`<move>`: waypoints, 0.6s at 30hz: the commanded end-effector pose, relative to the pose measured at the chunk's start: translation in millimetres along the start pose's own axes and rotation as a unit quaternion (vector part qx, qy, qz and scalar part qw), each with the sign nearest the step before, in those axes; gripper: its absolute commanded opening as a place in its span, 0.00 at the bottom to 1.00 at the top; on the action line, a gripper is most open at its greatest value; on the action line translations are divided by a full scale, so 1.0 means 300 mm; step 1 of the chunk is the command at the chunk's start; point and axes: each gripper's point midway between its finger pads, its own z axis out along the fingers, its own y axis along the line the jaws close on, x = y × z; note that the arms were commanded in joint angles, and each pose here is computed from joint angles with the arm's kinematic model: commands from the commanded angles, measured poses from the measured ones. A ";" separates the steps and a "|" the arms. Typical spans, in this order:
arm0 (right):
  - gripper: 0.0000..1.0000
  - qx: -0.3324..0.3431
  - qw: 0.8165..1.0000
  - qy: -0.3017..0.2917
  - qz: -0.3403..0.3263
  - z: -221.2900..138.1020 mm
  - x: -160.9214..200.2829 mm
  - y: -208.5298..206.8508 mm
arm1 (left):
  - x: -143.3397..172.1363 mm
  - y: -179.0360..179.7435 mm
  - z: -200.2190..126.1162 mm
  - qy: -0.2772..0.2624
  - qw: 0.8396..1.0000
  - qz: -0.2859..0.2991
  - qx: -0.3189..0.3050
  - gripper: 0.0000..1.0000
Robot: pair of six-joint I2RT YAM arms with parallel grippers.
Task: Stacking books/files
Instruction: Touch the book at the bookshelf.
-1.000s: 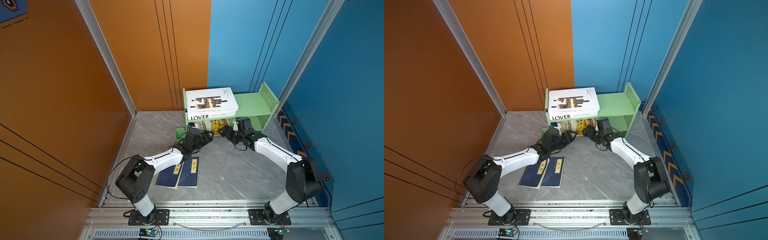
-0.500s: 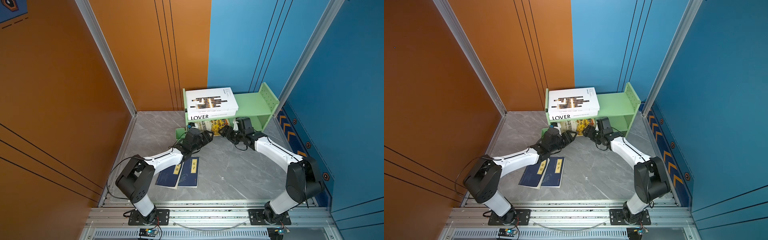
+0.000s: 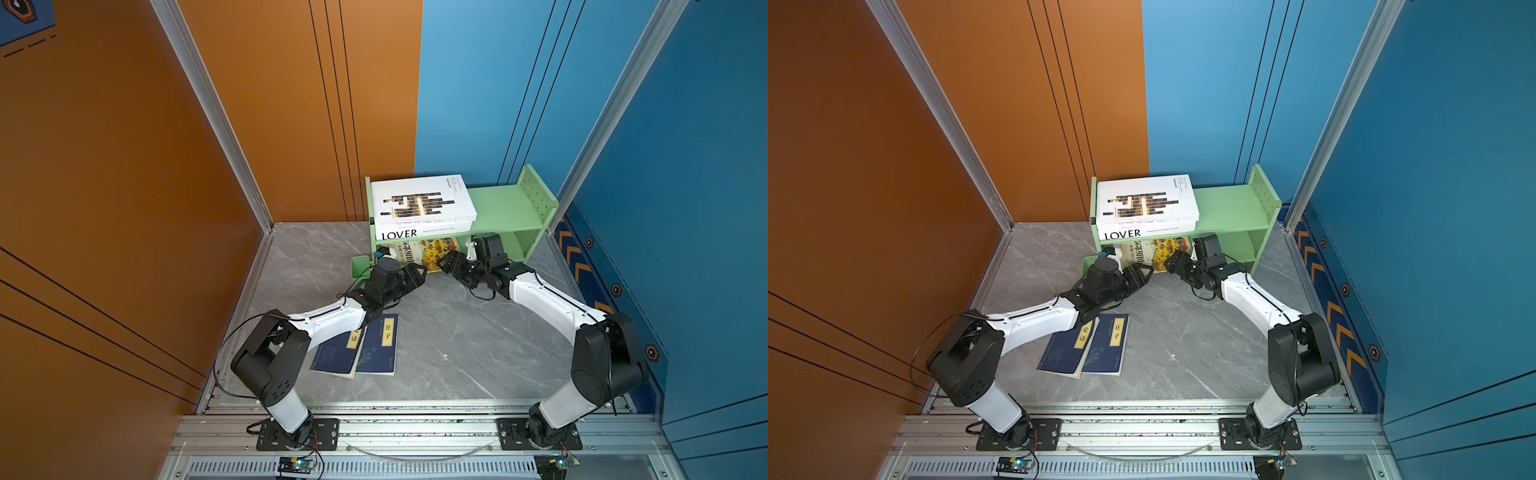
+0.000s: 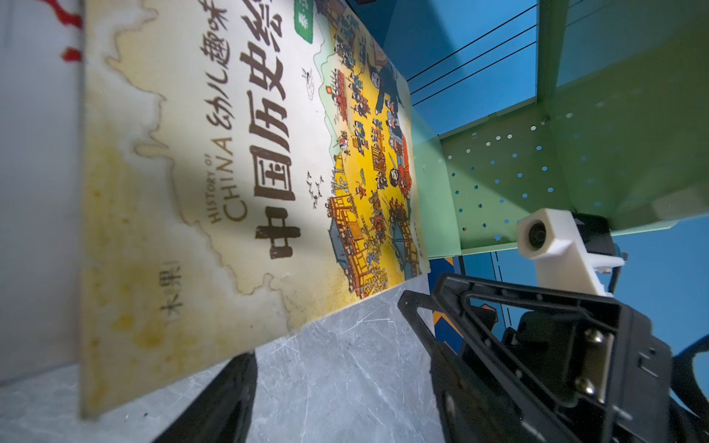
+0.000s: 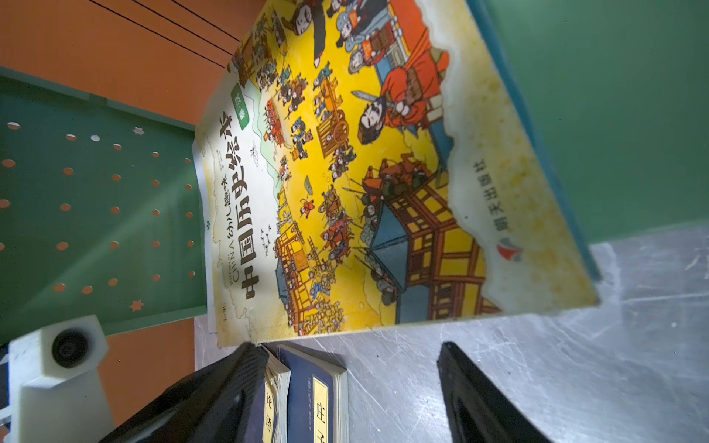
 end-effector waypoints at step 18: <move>0.76 -0.070 0.993 -0.067 -0.071 -0.071 -0.131 0.181 | -0.102 -0.013 -0.086 -0.050 0.998 0.033 0.001 0.71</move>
